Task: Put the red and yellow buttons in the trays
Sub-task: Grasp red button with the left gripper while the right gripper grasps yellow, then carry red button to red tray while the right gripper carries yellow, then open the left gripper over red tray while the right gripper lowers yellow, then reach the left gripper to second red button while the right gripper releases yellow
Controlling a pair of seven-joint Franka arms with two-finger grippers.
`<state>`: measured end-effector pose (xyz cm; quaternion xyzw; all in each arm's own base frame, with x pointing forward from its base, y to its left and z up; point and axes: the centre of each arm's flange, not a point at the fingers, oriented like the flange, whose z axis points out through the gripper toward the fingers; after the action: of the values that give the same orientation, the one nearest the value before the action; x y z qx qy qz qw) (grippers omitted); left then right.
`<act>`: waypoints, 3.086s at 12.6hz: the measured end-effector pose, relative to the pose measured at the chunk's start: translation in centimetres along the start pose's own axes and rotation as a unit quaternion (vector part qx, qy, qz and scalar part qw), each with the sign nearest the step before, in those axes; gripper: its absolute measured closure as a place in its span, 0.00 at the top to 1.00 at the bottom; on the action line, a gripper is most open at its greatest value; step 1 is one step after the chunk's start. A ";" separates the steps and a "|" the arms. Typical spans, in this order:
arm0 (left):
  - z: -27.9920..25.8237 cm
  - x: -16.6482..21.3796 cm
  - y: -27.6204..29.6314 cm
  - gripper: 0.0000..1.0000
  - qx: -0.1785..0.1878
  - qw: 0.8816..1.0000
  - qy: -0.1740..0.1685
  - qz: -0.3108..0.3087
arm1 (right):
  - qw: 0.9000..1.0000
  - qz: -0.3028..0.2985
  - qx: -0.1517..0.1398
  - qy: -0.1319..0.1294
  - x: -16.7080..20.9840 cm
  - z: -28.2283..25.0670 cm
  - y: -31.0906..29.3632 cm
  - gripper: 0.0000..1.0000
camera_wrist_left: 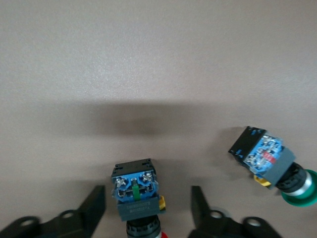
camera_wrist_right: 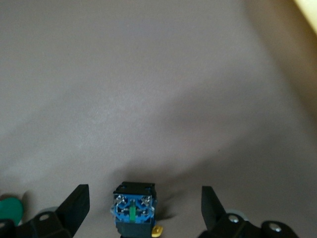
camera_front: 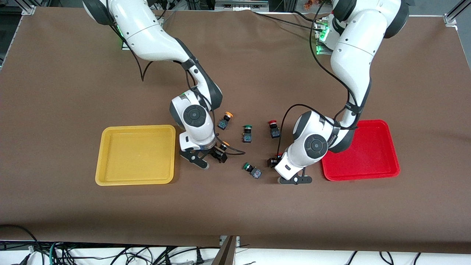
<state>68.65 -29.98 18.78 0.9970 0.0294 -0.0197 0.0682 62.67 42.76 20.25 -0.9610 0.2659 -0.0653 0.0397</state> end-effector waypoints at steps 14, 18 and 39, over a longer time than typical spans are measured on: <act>-12.2 2.2 -16.3 0.41 0.081 0.986 -0.115 -0.092 | 0.996 -0.082 -0.042 -0.002 9.4 -4.8 3.4 0.41; -6.9 1.3 -24.2 0.41 0.078 0.978 -0.162 -0.107 | 0.977 -0.189 -0.075 -0.064 22.6 -8.2 15.6 0.41; 3.9 -14.1 3.7 0.93 0.034 0.994 -0.085 -0.053 | 0.962 -0.245 -0.073 -0.095 27.2 -5.7 30.3 1.00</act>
<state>54.68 -34.93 16.07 0.9906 0.0757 -0.1088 0.0349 69.63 2.51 25.35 -0.9988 0.0218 0.0382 -0.0223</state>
